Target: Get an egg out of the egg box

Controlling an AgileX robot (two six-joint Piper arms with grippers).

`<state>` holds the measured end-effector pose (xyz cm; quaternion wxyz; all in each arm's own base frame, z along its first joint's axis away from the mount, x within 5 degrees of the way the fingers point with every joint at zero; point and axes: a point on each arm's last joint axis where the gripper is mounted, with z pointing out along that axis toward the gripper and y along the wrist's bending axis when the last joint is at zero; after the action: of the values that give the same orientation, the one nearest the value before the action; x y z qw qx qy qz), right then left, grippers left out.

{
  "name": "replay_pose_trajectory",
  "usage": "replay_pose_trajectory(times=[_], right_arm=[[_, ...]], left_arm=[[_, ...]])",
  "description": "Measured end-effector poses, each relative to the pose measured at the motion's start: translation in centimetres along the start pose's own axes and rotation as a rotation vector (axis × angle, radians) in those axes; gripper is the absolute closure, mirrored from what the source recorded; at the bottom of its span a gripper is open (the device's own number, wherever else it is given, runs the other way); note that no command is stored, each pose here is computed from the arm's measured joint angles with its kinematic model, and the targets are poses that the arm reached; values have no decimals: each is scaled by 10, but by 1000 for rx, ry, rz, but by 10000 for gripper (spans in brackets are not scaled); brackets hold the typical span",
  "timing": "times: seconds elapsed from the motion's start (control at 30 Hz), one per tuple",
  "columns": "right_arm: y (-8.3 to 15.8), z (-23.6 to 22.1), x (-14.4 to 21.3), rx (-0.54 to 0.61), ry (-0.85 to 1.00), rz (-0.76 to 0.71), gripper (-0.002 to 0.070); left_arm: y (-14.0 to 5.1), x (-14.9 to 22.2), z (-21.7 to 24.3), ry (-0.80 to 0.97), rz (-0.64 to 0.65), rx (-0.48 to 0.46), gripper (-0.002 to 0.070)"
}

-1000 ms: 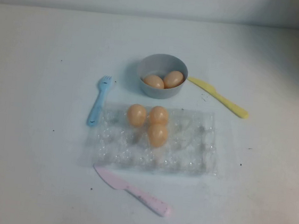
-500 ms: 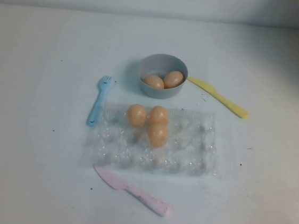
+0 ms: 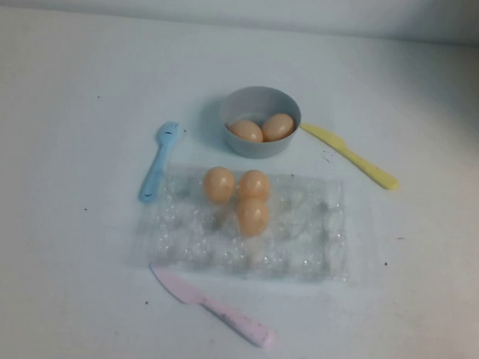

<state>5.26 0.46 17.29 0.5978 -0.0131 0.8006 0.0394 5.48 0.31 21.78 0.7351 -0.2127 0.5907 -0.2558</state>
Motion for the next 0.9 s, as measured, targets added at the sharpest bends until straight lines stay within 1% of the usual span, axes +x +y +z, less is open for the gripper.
replay_pose_trajectory(times=[0.13,0.23,0.33,0.43,0.5,0.57,0.63,0.77,0.9], right_arm=[[0,0,0,0,0,0,694],[0,0,0,0,0,0,694],[0,0,0,0,0,0,694],[0,0,0,0,0,0,694],[0,0,0,0,0,0,694],[0,0,0,0,0,0,694],[0,0,0,0,0,0,694],[0,0,0,0,0,0,694],[0,0,0,0,0,0,694]], left_arm=[[0,-2,0,-21,-14,2,678],[0,-4,0,-44,-66,3,678],[0,-4,0,-47,-80,2,678],[1,2,0,17,-84,-11,678],[0,9,1,127,-59,-31,678],[-6,8,4,233,12,-45,678],[-19,1,13,350,123,-50,678],[-44,-21,37,476,344,-20,678],[-59,-36,69,562,529,-2,678]])
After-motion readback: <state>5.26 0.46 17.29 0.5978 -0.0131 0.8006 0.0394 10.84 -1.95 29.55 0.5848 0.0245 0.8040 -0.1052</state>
